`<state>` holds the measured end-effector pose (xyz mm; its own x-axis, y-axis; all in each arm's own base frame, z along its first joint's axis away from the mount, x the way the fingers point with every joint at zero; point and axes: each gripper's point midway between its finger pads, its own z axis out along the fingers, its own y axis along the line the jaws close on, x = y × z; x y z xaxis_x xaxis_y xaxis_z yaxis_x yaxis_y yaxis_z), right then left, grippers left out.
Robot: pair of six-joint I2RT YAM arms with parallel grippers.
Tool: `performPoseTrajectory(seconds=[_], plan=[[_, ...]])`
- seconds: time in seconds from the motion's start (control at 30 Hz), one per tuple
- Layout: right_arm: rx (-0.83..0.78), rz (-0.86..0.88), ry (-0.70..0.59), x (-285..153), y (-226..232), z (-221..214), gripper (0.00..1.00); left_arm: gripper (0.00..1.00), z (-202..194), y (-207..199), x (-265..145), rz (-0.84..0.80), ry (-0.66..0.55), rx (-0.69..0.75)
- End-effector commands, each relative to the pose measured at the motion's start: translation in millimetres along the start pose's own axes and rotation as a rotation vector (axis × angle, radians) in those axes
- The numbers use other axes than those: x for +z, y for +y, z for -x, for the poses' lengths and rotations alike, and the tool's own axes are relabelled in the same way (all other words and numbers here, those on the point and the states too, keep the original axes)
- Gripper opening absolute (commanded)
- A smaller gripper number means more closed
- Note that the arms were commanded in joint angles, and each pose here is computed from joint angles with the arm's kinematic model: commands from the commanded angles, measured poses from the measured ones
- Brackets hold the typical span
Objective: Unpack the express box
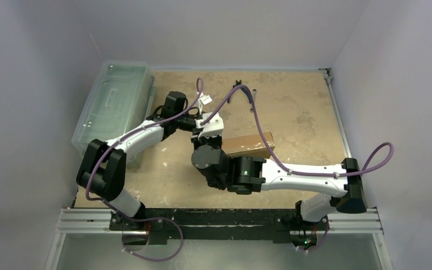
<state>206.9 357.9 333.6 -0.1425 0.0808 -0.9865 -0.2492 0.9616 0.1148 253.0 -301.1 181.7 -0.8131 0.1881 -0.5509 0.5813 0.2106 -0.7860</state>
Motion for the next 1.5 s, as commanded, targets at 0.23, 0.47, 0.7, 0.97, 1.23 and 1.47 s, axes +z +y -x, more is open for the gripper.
performPoseTrajectory(seconds=[0.23, 0.47, 0.7, 0.97, 1.23, 1.47], plan=[[-0.011, -0.079, -0.052, 6, -1, 1, 0.0, 0.4, -4, 23, -1, 0.061, -0.02, -0.017], [-0.033, -0.096, -0.044, 9, -1, -9, 0.0, 0.4, -3, 23, -1, 0.06, -0.022, -0.018], [-0.057, -0.105, -0.037, 10, -2, -15, 0.0, 0.39, -3, 24, -1, 0.06, -0.023, -0.02], [-0.08, -0.115, 0.017, 9, -4, -35, 0.0, 0.38, -4, 26, -1, 0.064, -0.022, -0.026], [-0.099, -0.097, 0.042, -6, 0, -42, 0.0, 0.37, -5, 31, -1, 0.08, -0.021, -0.035], [-0.12, -0.09, 0.114, -18, -5, -67, 0.0, 0.36, -7, 34, 0, 0.082, -0.017, -0.042]])
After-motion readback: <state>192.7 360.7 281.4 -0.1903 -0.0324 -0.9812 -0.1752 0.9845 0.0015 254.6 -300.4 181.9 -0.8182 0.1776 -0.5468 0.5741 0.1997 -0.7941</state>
